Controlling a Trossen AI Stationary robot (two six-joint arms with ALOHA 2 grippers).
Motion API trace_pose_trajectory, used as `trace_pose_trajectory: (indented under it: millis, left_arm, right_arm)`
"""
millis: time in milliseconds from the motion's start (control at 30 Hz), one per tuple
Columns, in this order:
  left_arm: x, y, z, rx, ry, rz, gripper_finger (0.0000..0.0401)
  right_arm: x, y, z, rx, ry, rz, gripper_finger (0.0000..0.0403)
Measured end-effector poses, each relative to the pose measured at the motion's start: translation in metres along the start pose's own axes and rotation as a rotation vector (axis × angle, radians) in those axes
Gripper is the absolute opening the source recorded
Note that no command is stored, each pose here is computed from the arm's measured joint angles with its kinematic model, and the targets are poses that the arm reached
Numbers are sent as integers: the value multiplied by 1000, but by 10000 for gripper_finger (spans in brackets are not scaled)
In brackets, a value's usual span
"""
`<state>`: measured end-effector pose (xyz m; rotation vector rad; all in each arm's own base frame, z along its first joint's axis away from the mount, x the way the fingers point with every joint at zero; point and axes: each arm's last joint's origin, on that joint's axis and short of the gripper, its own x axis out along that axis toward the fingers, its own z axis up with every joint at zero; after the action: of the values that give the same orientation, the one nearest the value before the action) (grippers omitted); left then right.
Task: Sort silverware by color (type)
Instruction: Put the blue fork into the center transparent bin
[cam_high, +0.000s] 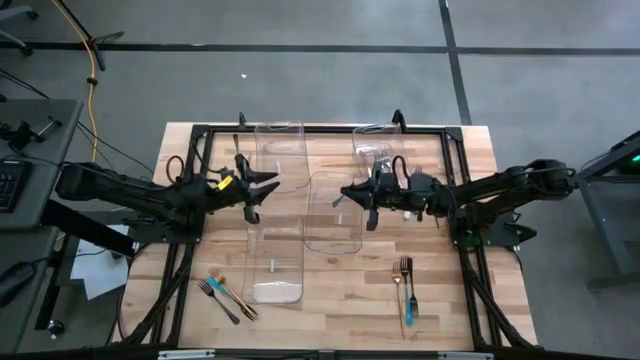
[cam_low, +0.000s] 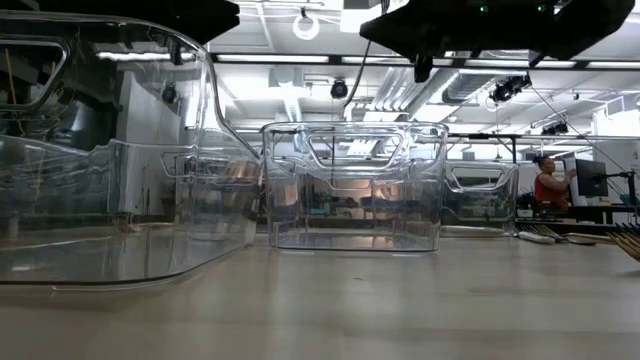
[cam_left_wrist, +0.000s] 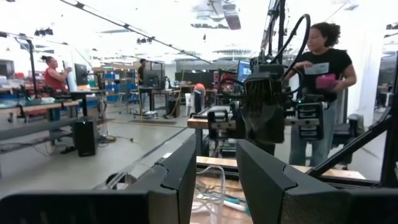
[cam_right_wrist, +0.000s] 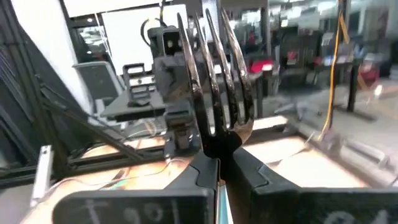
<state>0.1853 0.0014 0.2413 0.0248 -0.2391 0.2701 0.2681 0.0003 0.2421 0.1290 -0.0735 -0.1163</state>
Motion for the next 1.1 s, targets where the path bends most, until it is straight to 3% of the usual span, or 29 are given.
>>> trace_pose_trajectory:
  millis: [333, 533, 900, 1100]
  left_arm:
    - [0, 0, 0, 43, 4, 1, 107]
    - [0, 0, -1, 43, 6, -3, 106]
    - [0, -1, -2, 43, 18, -12, 106]
    - [0, -1, -2, 36, 18, -13, 106]
  right_arm:
    - [40, 9, 22, 228, 456, -145, 5]
    - [69, 14, -4, 309, 714, -234, 5]
    - [96, 0, -66, 483, 930, -287, 5]
    - [98, -7, -69, 511, 936, -301, 9]
